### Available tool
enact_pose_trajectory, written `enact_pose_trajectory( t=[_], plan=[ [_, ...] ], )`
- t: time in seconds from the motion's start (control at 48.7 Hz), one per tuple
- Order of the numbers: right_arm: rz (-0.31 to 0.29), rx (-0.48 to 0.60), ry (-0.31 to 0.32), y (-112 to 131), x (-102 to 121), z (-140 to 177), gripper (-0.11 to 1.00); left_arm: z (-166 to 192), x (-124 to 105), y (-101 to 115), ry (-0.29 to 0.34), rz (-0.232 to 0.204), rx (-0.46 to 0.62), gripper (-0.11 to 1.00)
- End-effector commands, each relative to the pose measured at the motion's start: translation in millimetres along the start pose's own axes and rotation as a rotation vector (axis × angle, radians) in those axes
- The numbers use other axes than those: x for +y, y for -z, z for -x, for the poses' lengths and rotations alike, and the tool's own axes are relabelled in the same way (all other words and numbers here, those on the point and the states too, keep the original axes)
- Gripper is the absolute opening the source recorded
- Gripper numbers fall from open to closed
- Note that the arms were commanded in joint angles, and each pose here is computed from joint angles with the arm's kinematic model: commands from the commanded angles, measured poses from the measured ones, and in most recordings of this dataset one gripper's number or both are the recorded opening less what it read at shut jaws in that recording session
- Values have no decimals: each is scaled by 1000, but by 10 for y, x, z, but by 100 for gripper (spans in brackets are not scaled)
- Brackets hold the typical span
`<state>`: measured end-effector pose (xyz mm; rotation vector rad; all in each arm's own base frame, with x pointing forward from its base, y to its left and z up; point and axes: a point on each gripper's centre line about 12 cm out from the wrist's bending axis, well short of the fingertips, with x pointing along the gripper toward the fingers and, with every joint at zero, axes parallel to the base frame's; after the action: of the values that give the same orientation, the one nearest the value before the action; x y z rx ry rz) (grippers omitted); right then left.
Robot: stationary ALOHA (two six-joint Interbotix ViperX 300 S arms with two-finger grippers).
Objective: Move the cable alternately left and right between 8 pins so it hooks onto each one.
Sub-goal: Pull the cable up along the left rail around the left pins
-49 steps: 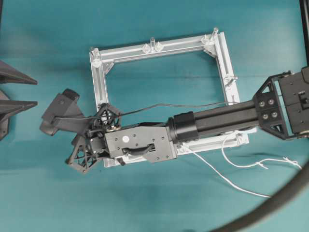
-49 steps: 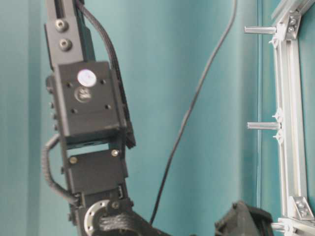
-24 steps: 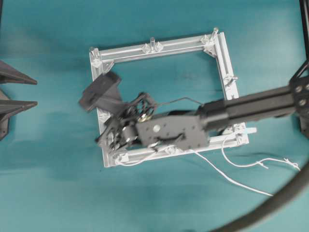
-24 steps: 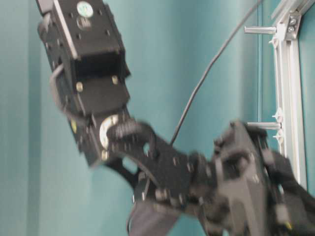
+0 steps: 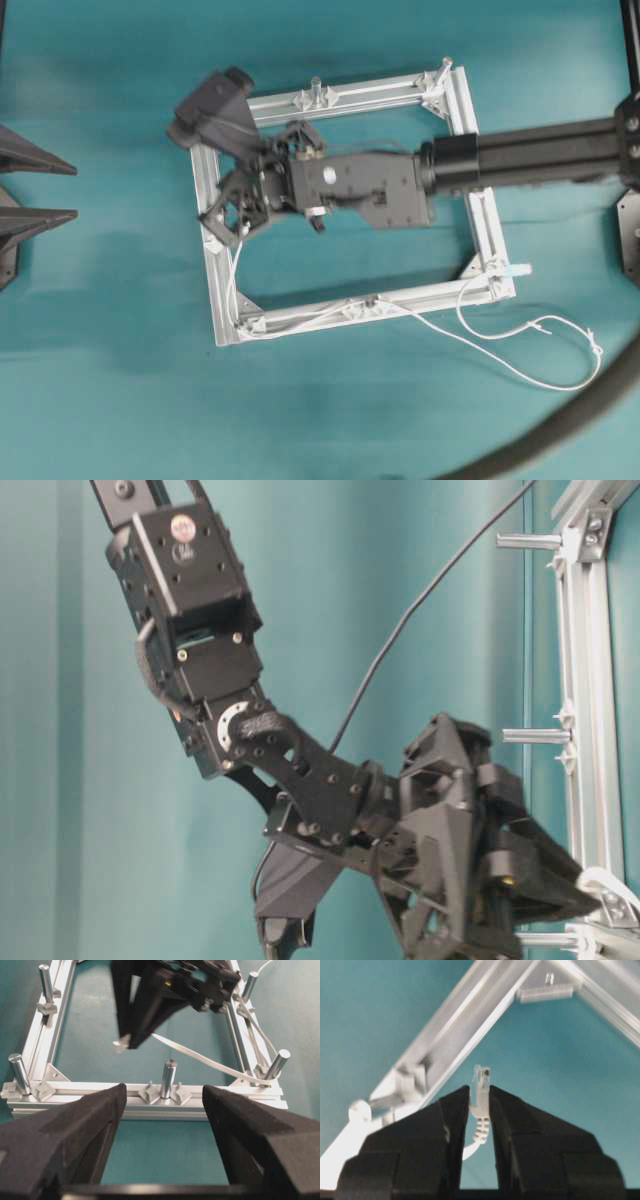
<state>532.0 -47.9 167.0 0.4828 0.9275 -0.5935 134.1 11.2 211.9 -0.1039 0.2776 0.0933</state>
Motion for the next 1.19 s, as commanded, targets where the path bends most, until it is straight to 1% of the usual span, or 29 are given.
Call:
enact_pose_trajectory(
  t=[0.0, 0.123, 0.247, 0.472, 0.657, 0.781, 0.842, 1.089, 1.171],
  plan=[
    [-2, -26, -45, -219, 51, 137, 16, -1, -7, -46, 3, -5, -12, 74],
    [34, 0, -66, -298, 91, 44, 16, -1, -4, -45, 1, -6, -11, 74],
    [79, 1, -80, -407, 168, -19, 16, -1, -5, -45, 1, -5, -11, 74],
    [201, 3, -96, -577, 279, -101, 16, -2, -6, -40, 3, -4, -10, 74],
    [263, -12, -132, -700, 330, -167, 16, -2, -4, -38, 1, -5, -9, 74],
    [281, -38, -146, -798, 346, -194, 16, -2, -6, -38, 2, -4, -9, 74],
    [280, -53, -148, -857, 341, -207, 16, -2, -6, -40, 3, -4, -10, 74],
    [247, -101, -142, -1054, 240, -358, 16, -2, -6, -38, 2, -4, -9, 74],
    [249, -116, -129, -1091, 209, -412, 16, -2, -6, -40, 3, -4, -10, 74]
  ],
)
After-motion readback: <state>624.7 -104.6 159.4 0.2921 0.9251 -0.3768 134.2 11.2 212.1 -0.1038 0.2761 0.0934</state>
